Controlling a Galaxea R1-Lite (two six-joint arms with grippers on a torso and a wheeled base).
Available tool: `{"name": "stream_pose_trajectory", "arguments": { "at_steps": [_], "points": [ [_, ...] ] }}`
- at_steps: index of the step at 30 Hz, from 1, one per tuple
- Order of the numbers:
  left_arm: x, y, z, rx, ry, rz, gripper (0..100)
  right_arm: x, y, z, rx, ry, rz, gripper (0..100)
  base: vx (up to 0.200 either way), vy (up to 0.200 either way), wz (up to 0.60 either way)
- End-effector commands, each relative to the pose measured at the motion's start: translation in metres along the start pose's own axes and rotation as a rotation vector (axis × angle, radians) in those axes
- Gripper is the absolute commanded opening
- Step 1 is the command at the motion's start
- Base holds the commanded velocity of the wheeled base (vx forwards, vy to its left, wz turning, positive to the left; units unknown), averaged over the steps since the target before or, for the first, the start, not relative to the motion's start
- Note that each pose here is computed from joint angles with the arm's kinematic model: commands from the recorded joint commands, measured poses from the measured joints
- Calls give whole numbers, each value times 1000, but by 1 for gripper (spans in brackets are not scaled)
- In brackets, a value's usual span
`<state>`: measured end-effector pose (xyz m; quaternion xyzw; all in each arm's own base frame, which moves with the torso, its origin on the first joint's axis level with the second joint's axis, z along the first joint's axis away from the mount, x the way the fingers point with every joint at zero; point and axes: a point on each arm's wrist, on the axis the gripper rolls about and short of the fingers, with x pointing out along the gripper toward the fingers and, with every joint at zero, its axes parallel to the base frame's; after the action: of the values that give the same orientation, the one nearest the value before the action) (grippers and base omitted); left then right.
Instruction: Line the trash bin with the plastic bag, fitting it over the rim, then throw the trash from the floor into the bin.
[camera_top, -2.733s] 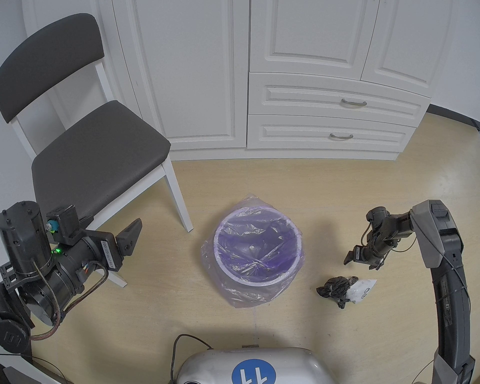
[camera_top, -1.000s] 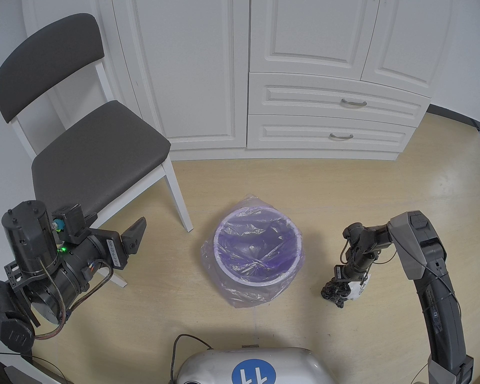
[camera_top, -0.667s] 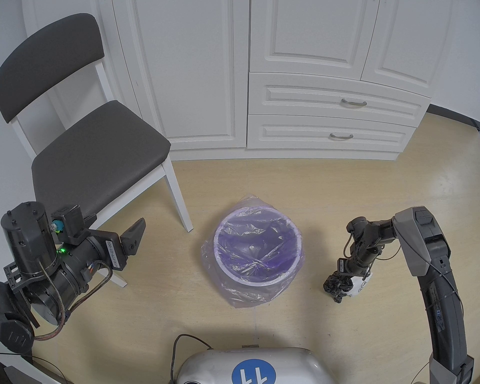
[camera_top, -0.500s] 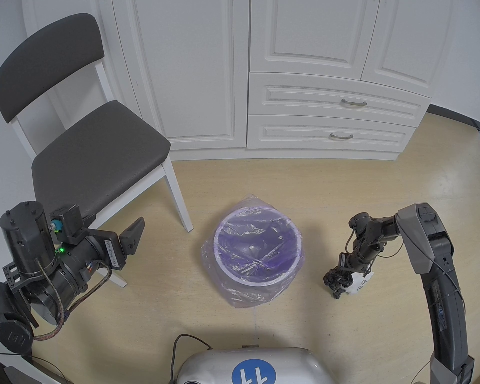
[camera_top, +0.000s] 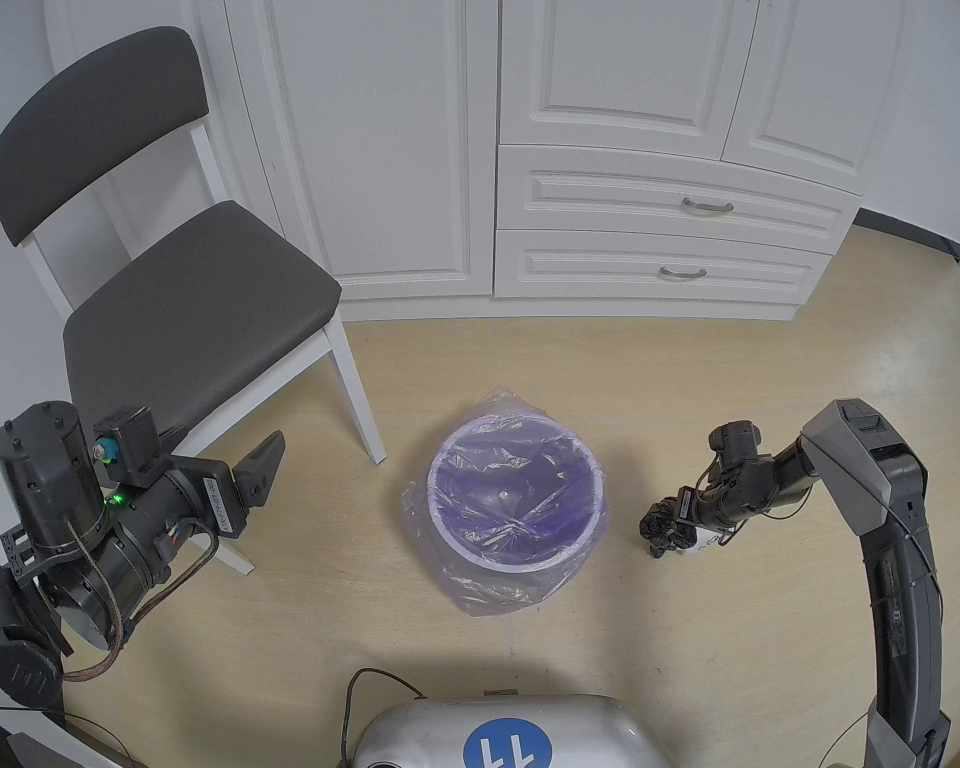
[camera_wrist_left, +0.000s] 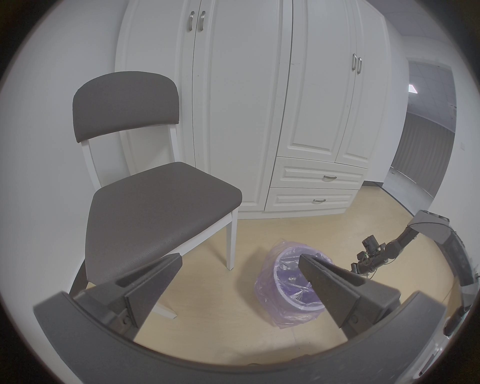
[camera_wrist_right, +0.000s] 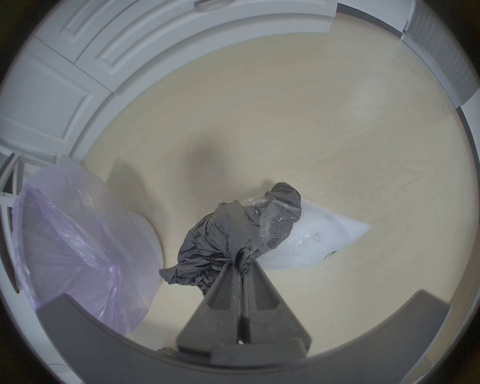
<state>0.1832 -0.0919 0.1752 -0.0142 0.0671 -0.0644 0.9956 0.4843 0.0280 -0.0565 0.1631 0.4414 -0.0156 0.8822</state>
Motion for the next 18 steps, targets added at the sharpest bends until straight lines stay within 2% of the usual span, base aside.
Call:
{"name": "stream_pose_trajectory", "arguments": {
  "at_steps": [1, 3, 6, 10, 18],
  "points": [
    [-1, 0, 1, -2, -3, 0, 100, -16, 1, -1, -5, -19, 24, 0, 0, 0, 0],
    [-1, 0, 1, -2, -3, 0, 100, -14, 1, -6, -19, -34, 46, 0, 0, 0, 0],
    [0, 0, 0, 0, -1, 0, 100, -7, -1, -18, -65, -121, 80, 0, 0, 0, 0],
    [0, 0, 0, 0, -1, 0, 100, -9, -4, -20, -118, -142, 89, 0, 0, 0, 0],
    [0, 0, 0, 1, -1, 0, 100, 0, -2, -21, -135, -193, 72, 0, 0, 0, 0]
  ]
}}
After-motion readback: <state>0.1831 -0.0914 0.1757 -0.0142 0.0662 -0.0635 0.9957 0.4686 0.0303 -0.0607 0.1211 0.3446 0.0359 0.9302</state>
